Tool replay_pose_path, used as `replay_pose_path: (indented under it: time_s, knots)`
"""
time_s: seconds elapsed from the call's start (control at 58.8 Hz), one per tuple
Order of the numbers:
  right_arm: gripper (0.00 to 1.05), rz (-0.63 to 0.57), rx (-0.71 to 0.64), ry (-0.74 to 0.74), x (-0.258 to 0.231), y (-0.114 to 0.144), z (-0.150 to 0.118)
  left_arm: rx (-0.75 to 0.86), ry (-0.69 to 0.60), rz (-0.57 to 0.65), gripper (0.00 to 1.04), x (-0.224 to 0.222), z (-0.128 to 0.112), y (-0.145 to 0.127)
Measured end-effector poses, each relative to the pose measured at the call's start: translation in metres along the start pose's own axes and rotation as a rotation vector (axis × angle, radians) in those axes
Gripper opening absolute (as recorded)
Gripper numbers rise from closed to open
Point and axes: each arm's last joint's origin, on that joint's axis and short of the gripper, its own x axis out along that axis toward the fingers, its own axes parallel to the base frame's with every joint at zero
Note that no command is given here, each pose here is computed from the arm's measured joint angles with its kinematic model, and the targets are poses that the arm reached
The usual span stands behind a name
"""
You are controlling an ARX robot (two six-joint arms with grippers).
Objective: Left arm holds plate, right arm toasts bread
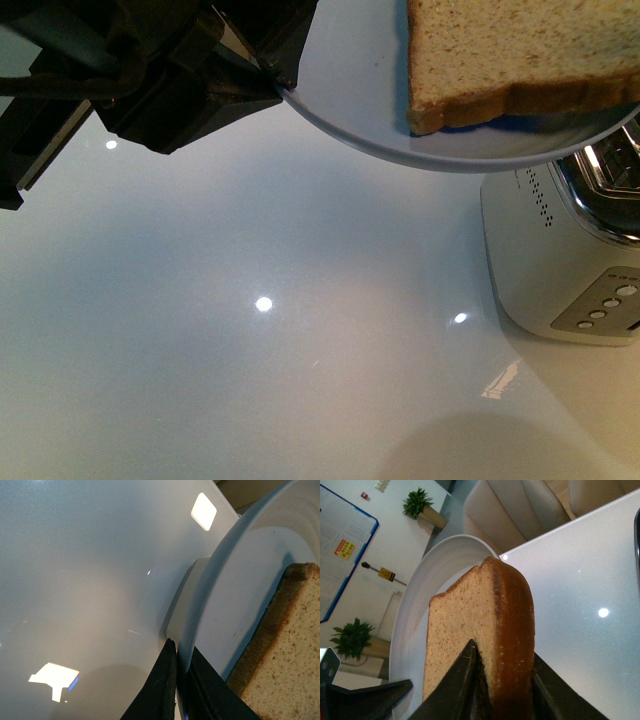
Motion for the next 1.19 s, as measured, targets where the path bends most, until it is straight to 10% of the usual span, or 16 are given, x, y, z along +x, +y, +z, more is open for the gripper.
replay_pose_path:
  time_s: [0.34,0.698,1.191]
  knots:
    - [0.03,0.010,-0.151,-0.224,-0.030,0.031,0.047,-0.002,0.000,0.000,0.03,0.000,0.000,0.000]
    - [0.03,-0.243,-0.513,-0.419,-0.035,0.050,0.109,-0.002,0.000,0.000,0.03,0.000,0.000,0.000]
    - [0.03,-0.515,-0.705,-0.129,0.041,-0.013,0.077,-0.002,0.000,0.000,0.03,0.000,0.000,0.000]
